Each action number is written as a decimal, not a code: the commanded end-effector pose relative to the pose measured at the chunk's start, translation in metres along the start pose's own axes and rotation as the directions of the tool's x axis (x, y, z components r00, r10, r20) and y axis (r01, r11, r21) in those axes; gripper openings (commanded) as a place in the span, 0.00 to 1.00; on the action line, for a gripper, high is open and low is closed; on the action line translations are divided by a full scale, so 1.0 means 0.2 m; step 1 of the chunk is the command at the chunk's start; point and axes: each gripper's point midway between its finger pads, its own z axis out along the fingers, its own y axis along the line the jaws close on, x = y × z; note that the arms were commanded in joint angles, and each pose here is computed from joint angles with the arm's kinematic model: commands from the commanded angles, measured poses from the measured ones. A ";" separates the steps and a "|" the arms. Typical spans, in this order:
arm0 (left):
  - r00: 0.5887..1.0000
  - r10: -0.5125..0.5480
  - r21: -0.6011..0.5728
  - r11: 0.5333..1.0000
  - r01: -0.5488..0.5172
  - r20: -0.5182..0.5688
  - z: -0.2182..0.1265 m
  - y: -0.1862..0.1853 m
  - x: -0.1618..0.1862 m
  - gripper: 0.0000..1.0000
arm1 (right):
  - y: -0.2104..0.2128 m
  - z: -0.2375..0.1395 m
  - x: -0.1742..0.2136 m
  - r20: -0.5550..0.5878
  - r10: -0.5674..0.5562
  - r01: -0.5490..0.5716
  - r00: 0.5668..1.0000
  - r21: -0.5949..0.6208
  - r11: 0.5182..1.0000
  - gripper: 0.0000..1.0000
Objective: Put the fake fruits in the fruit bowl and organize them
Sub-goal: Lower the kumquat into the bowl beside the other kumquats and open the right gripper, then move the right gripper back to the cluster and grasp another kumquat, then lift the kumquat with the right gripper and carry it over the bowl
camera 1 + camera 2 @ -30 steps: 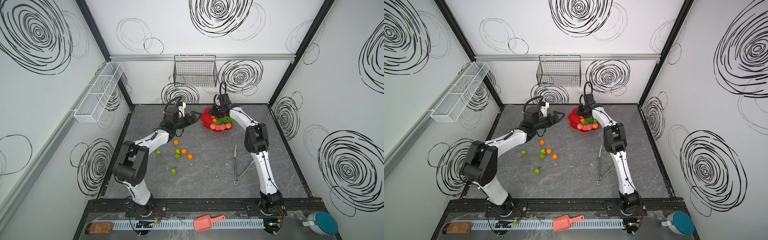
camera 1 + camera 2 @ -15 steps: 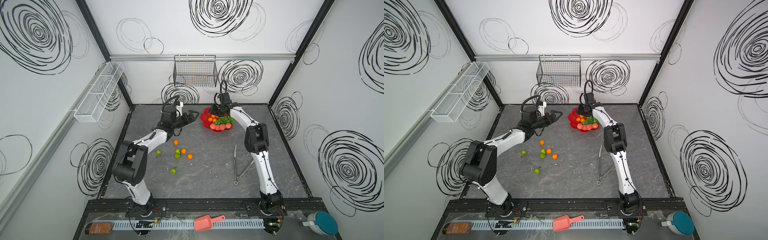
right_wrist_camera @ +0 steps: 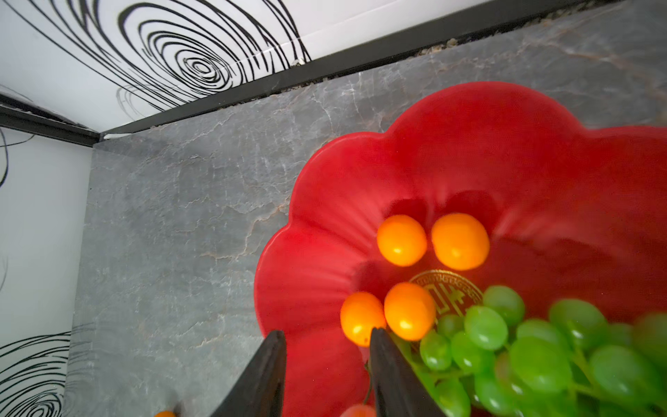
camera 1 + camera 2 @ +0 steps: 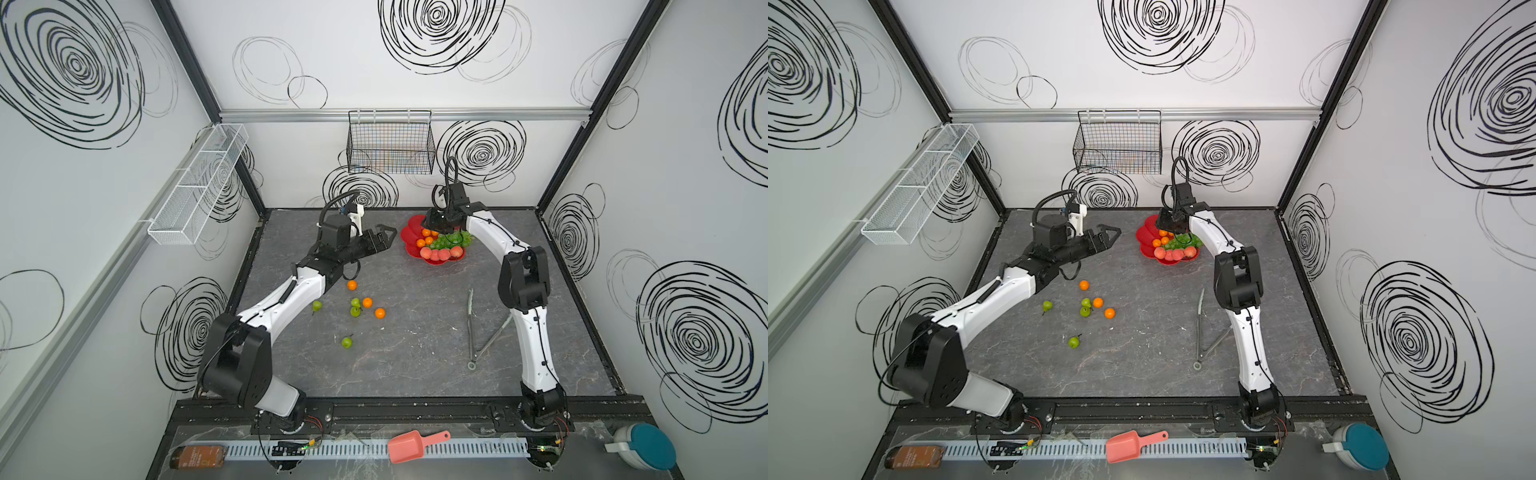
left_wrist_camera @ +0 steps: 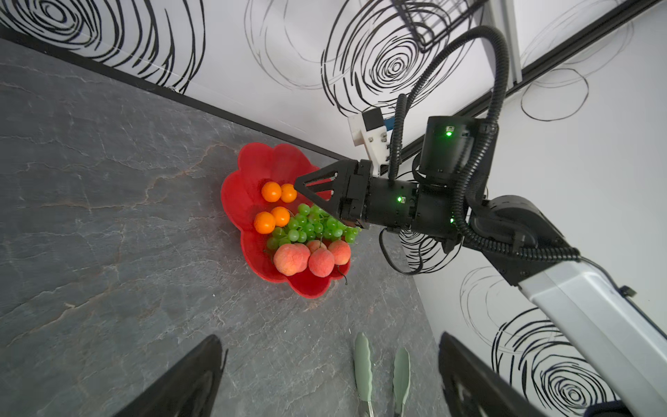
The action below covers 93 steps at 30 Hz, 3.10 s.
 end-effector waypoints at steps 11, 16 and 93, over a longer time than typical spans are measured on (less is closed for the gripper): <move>0.991 0.037 -0.265 0.962 -0.070 -0.129 -0.39 0.27 0.37 0.96 | 0.18 -0.42 0.49 0.052 -0.168 0.167 0.984 0.027 0.986 0.42; 0.989 0.042 -0.316 0.945 -0.085 -0.141 -0.52 0.31 0.48 0.96 | 0.23 -0.47 0.77 0.033 -0.220 0.220 0.975 0.015 0.975 0.42; 0.983 -0.173 -0.297 0.943 0.149 -0.054 -0.65 0.51 0.78 0.96 | 0.54 -0.13 1.58 -0.194 -0.347 0.344 0.918 -0.051 0.938 0.37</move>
